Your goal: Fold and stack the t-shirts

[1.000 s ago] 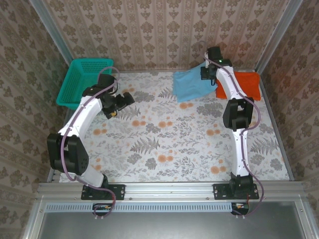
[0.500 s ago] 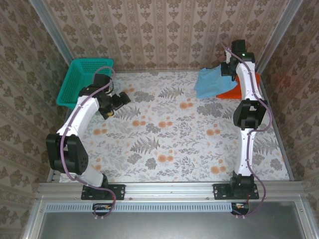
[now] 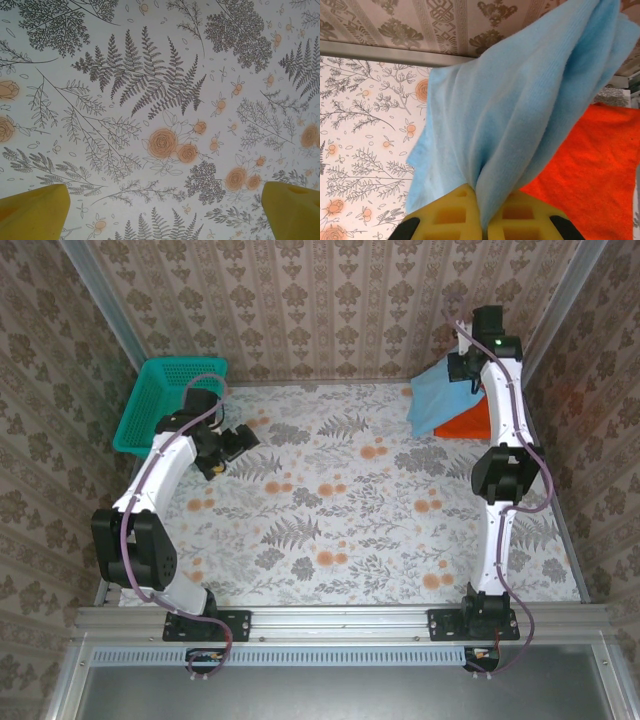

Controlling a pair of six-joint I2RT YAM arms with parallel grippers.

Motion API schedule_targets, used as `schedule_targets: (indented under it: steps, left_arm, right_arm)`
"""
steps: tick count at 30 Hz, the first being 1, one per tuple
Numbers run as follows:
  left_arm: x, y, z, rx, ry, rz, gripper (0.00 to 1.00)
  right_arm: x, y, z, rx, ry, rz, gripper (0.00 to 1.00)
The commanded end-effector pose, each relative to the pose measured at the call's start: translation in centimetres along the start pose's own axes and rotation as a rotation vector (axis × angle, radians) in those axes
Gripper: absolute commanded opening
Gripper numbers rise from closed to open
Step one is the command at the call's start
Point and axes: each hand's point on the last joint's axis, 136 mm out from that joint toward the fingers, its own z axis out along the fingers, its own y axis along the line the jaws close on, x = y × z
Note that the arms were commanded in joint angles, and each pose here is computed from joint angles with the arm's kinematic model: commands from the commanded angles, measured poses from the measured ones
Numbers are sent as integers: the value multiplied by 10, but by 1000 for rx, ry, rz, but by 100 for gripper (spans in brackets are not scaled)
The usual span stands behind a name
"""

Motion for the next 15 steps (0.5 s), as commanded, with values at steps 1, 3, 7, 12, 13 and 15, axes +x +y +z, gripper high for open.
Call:
schedule_targets:
  steps: [1, 3, 7, 12, 13, 15]
  left_arm:
    - [1, 4, -3, -7, 12, -13, 100]
    - [2, 4, -3, -7, 12, -12, 100]
    - [1, 4, -3, -7, 14, -14, 100]
    - [1, 5, -1, -10, 19, -18, 100]
    - [1, 4, -1, -11, 20, -18, 100]
    - [1, 4, -1, -12, 22, -21, 100]
  right_arm:
    - [-11, -13, -32, 13, -46, -10, 0]
    - [-10, -17, -35, 15, -46, -7, 0]
    - [-6, -29, -34, 22, -40, 12, 0]
    - [4, -47, -22, 31, -14, 41, 0]
    - [7, -51, -18, 34, -7, 52, 0]
    - [14, -60, -9, 38, 11, 76, 0]
